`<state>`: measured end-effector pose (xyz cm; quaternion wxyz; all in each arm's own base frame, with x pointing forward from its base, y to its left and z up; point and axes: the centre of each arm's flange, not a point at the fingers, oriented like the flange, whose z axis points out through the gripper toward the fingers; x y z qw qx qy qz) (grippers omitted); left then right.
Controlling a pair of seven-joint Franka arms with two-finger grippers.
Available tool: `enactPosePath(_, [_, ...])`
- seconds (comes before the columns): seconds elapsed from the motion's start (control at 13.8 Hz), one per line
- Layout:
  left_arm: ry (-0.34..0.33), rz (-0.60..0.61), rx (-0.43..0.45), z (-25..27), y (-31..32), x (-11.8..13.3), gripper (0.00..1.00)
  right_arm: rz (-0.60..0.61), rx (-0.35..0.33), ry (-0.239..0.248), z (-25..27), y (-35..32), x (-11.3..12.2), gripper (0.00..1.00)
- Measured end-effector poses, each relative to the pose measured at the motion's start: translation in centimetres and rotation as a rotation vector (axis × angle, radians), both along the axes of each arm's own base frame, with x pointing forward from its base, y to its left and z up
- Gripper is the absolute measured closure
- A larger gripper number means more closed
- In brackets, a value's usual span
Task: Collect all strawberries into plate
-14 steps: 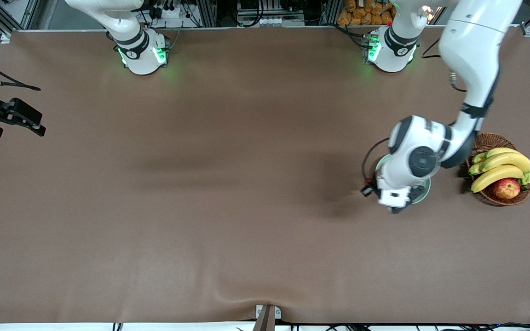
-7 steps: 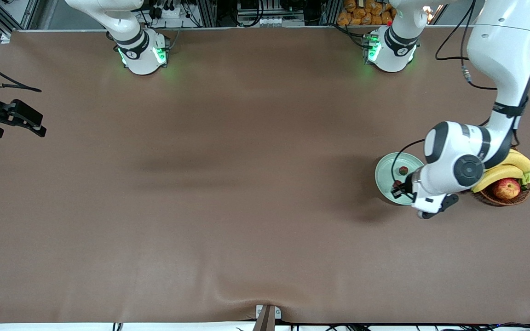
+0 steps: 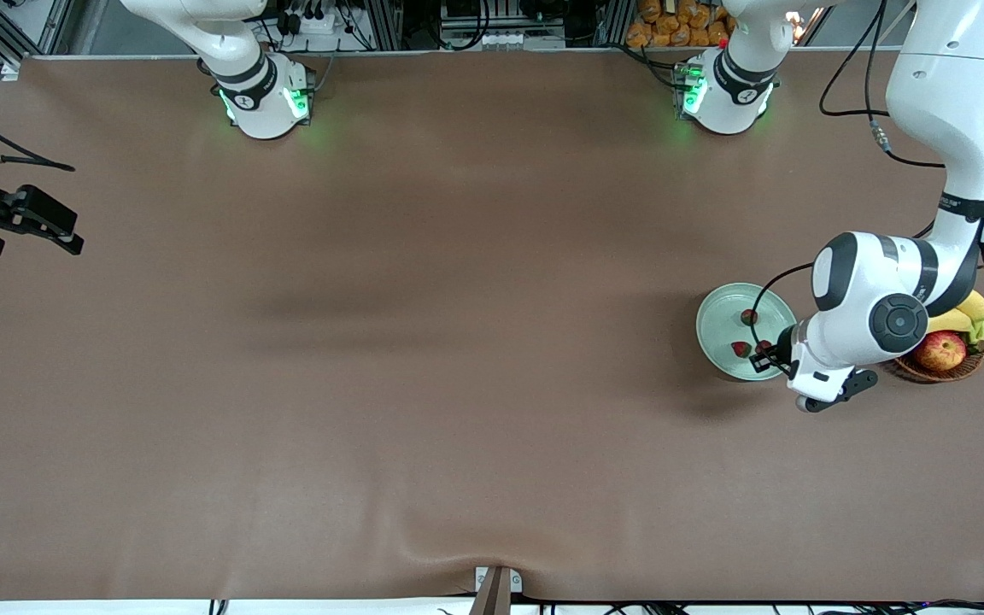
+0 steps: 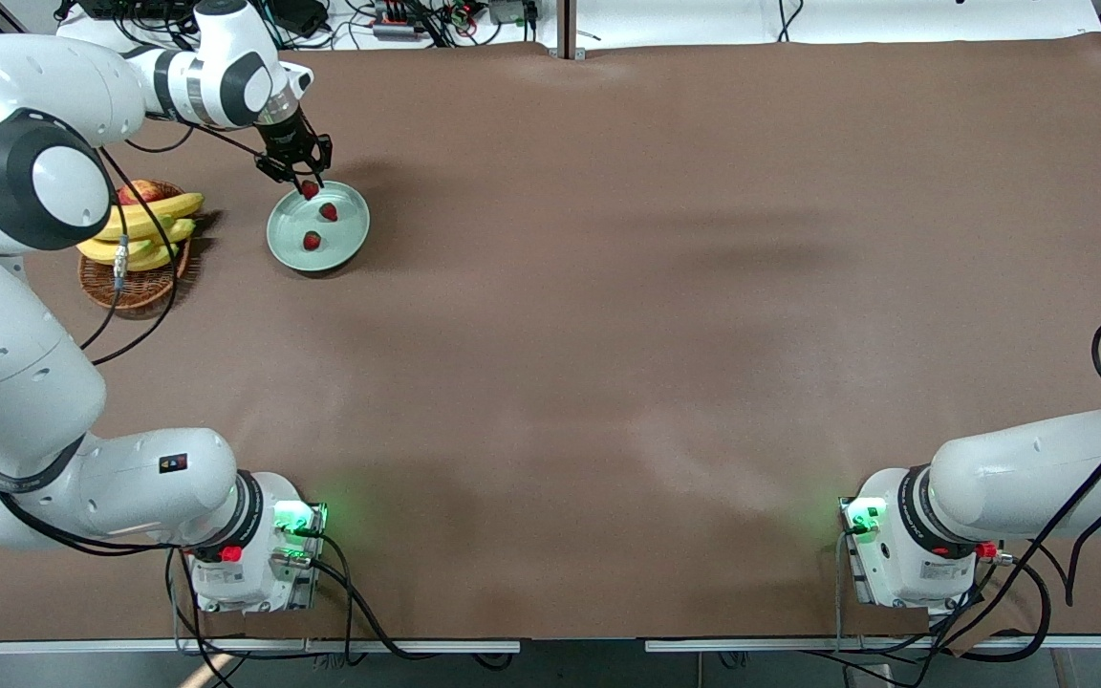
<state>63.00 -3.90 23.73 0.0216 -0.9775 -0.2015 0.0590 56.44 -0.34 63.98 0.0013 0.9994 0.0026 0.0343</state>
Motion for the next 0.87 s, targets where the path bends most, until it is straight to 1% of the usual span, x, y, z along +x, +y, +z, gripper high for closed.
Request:
enactPosePath(0.07, [-0.005,-0.001,0.002,0.2,0.1,0.2,0.42,-0.005,0.0,-0.001,0.0,-0.3,0.0,0.0])
enactPosePath(0.22, [-0.023,-0.001,0.004,1.0,0.1,0.7,0.2,-0.008,0.0,-0.004,0.2,-0.5,0.0,0.0])
enactPosePath(0.29, [-0.027,-0.001,0.006,1.5,0.2,1.0,0.11,-0.009,-0.001,-0.007,0.4,-0.5,0.0,0.0])
enactPosePath(0.36, [-0.025,0.0,0.009,2.3,0.1,1.3,0.01,-0.01,-0.001,-0.007,0.7,-0.6,-0.1,0.0])
enactPosePath(0.65, [-0.017,-0.012,0.031,8.2,0.1,2.7,0.0,-0.012,-0.001,0.013,1.6,-0.7,-0.6,0.0])
enactPosePath(0.87, [0.002,-0.015,0.05,12.9,-0.4,3.0,0.0,-0.012,-0.001,0.015,1.6,-0.7,-0.6,0.0])
